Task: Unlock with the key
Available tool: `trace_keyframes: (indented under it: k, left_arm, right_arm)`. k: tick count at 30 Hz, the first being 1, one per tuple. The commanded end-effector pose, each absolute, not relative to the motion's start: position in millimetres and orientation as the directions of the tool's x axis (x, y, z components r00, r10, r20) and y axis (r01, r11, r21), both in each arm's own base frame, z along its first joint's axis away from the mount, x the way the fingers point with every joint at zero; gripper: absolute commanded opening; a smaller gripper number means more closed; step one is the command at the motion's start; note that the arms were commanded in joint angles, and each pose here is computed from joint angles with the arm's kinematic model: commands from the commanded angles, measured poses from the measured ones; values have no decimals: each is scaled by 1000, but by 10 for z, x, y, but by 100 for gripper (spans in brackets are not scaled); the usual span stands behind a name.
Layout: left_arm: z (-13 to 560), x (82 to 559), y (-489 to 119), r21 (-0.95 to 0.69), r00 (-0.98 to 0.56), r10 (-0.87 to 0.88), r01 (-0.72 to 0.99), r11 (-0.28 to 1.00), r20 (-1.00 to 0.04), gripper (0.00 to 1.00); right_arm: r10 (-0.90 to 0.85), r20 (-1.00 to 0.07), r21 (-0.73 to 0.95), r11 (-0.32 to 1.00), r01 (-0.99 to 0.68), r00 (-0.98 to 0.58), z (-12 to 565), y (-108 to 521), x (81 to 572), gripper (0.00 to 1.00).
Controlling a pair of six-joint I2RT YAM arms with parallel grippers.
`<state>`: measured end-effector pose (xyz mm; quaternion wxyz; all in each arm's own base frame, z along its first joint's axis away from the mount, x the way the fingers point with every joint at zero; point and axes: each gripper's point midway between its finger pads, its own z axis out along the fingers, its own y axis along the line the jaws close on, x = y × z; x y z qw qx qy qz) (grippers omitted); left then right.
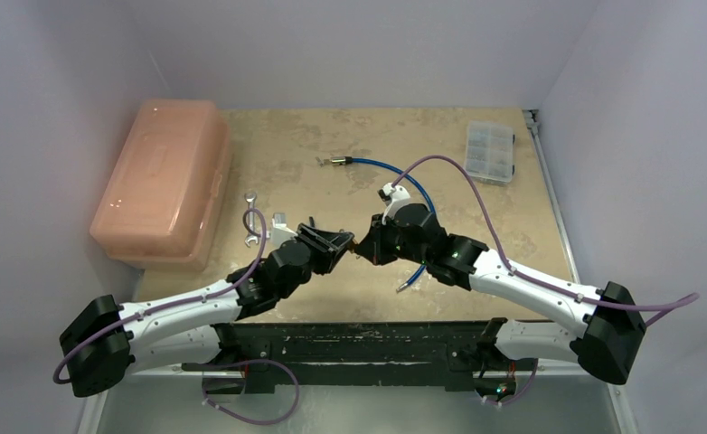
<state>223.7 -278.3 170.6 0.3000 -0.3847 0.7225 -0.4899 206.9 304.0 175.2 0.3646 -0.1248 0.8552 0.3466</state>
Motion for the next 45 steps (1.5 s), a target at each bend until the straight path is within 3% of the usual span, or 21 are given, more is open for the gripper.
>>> trace_keyframes:
  k: [1,17,34,45]
  left_arm:
    - [2298,2231,-2915,-982,-558,-830,-158,104,2,0]
    - [2779,2210,-3004,-994,-596,-802,-60,91,-38,0]
    - [3185,2015,-3083,-969,-654,-722,224,100,-226,0]
    - [3419,1788,-3167,-917,-689,-658,398,7,-304,0]
  right_arm:
    - [105,-726,533,711,-459,-680,1923,3093,2151,0]
    - [242,-749,581,688,-436,-617,2344,3084,2288,0]
    - [395,-741,671,464,-578,-543,3069,3140,2083,0]
    - [447,-729,675,347,-650,-518,3301,3074,1886,0]
